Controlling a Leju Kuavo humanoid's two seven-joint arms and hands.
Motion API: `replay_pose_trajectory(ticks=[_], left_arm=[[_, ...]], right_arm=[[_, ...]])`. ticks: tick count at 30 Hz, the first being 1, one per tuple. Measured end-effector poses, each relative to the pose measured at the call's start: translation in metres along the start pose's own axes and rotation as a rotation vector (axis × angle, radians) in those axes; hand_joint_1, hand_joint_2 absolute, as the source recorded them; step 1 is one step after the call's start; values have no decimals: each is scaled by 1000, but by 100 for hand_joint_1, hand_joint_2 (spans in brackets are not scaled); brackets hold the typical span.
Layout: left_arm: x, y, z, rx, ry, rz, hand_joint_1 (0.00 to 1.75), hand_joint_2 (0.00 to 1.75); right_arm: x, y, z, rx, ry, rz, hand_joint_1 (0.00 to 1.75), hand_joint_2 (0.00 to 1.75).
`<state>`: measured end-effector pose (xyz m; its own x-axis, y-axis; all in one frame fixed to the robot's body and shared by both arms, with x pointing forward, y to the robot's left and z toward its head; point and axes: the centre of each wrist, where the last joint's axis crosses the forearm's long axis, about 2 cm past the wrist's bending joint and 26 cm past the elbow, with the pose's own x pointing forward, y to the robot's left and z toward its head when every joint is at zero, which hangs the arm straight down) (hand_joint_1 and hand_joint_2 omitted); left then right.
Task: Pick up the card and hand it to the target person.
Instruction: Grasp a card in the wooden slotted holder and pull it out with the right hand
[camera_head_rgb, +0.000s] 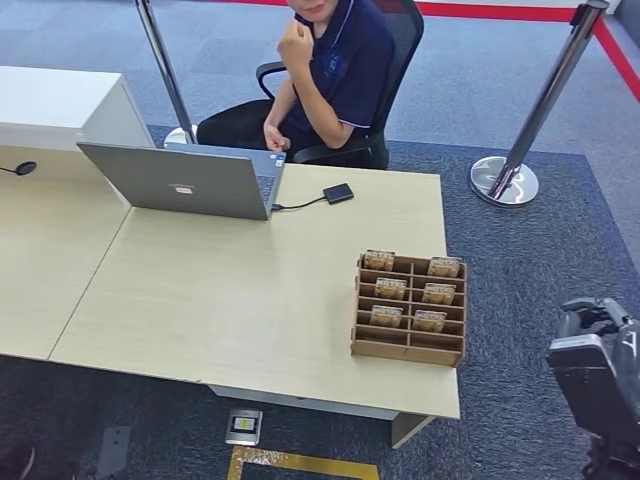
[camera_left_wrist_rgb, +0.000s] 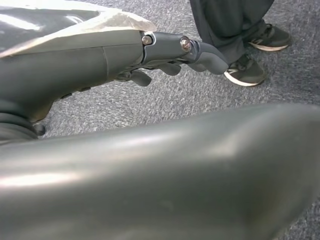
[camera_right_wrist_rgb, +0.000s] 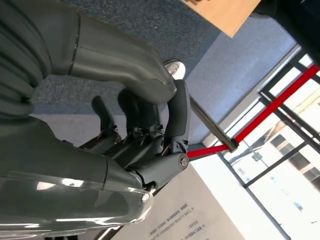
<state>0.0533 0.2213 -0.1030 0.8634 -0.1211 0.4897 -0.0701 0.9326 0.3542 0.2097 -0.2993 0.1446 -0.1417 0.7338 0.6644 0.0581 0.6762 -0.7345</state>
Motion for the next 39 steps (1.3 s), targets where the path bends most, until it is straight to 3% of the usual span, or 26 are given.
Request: replay_pose_trajectory(ticks=[2, 3, 5, 7, 9, 13, 19, 24, 25, 29, 39], left_arm=[[0, 0, 0, 3, 0, 1, 0, 0], [0, 0, 0, 4, 1, 1, 0, 0], [0, 0, 0, 4, 1, 2, 0, 0], [0, -1, 0, 5, 1, 2, 0, 0], [0, -1, 1, 4, 0, 2, 0, 0], [1, -2, 1, 2, 0, 1, 0, 0], [1, -3, 1, 2, 2, 1, 0, 0], [1, -3, 2, 5, 4, 3, 0, 0], [1, -3, 2, 6, 4, 3, 0, 0], [1, -4, 2, 7, 8, 5, 0, 0], [2, -5, 2, 16, 19, -4, 0, 0]], right_arm=[[4, -1, 0, 11, -11, 10, 175, 175], [5, -1, 0, 15, -15, 16, 163, 175], [7, -2, -1, 22, -21, 27, 118, 175], [8, -2, -1, 30, -27, 37, 59, 175], [9, -3, 0, 38, -28, 51, 27, 175], [10, -2, 0, 49, -22, 80, 10, 175], [14, 2, 1, 67, -18, 102, 13, 175], [17, 5, -4, 78, -16, 119, 36, 175], [18, 6, -5, 80, -16, 122, 47, 175], [19, 9, -8, 90, -13, 132, 129, 175], [20, 14, -18, 110, -9, 168, 137, 175]])
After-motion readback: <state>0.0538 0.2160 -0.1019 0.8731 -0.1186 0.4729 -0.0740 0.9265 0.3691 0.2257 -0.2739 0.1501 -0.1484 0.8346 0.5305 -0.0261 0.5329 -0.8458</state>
